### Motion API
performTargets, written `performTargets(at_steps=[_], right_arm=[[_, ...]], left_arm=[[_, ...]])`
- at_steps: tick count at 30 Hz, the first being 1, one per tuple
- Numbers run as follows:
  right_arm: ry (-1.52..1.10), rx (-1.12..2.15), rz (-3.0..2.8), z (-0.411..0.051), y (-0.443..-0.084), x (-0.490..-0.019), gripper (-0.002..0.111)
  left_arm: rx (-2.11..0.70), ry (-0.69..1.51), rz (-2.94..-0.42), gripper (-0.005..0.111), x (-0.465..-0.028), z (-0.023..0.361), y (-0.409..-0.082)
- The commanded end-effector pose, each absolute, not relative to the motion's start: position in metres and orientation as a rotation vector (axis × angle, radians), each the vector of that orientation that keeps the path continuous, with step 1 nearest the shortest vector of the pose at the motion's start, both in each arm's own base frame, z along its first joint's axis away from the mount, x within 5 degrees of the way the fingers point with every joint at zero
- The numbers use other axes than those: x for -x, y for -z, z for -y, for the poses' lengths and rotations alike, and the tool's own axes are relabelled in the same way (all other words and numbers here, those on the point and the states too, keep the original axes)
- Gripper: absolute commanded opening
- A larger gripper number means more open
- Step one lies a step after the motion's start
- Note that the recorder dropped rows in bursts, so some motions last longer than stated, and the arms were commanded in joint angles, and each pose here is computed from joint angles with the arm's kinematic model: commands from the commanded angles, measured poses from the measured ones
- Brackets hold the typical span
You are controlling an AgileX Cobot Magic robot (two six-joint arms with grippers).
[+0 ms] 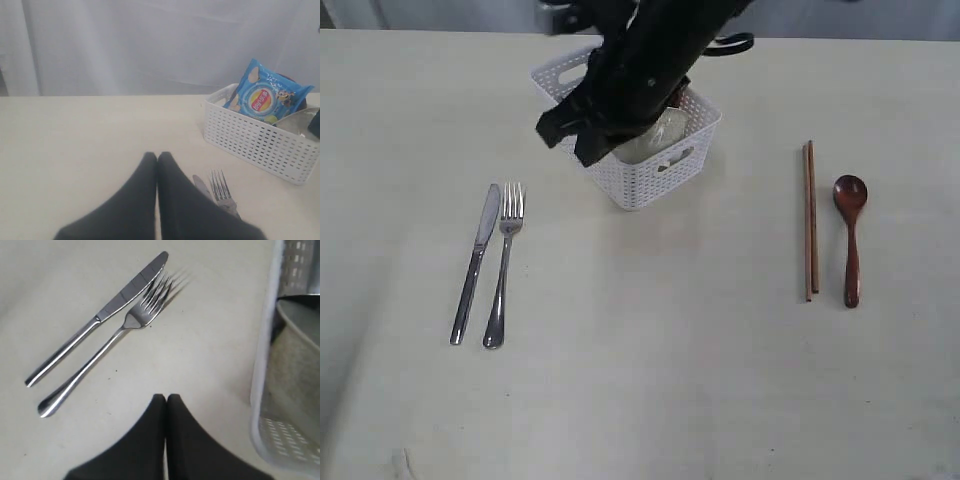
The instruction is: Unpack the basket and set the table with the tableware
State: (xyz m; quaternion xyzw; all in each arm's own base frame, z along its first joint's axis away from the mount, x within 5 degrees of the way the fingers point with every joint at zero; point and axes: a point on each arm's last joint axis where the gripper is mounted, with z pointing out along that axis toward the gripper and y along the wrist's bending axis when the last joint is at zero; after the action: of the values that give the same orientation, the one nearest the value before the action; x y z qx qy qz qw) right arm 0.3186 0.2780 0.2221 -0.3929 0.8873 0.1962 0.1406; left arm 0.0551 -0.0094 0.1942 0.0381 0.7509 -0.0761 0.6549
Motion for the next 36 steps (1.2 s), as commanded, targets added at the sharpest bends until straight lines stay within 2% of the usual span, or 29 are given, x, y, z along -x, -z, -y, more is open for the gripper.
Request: performTargets(at_steps=[1, 6, 10, 15, 27, 36], right_arm=[[-0.407, 1.139, -2.585, -0.293, -0.193, -0.325, -0.001], [-0.341, 1.102, -2.688, -0.303, -0.168, -0.342, -0.001], [-0.035, 0.946, -2.743, -0.29, -0.159, -0.362, -0.001], [0.228, 0.776, -2.695, -0.262, -0.169, -0.384, -0.001], [0.257, 0.592, -2.737, -0.191, -0.188, -0.42, -0.001], [0.154, 0.585, -2.55, -0.186, -0.251, -0.418, -0.001]], left_arm=[[-0.084, 0.178, -1.696, 0.0, -0.055, 0.01, -0.194], [-0.084, 0.178, -1.696, 0.0, -0.055, 0.01, -0.194], [-0.084, 0.178, -1.696, 0.0, -0.055, 0.01, -0.194], [-0.084, 0.178, -1.696, 0.0, -0.055, 0.01, -0.194], [-0.084, 0.178, -1.696, 0.0, -0.055, 0.01, -0.194], [-0.084, 0.178, -1.696, 0.0, -0.055, 0.01, -0.194]])
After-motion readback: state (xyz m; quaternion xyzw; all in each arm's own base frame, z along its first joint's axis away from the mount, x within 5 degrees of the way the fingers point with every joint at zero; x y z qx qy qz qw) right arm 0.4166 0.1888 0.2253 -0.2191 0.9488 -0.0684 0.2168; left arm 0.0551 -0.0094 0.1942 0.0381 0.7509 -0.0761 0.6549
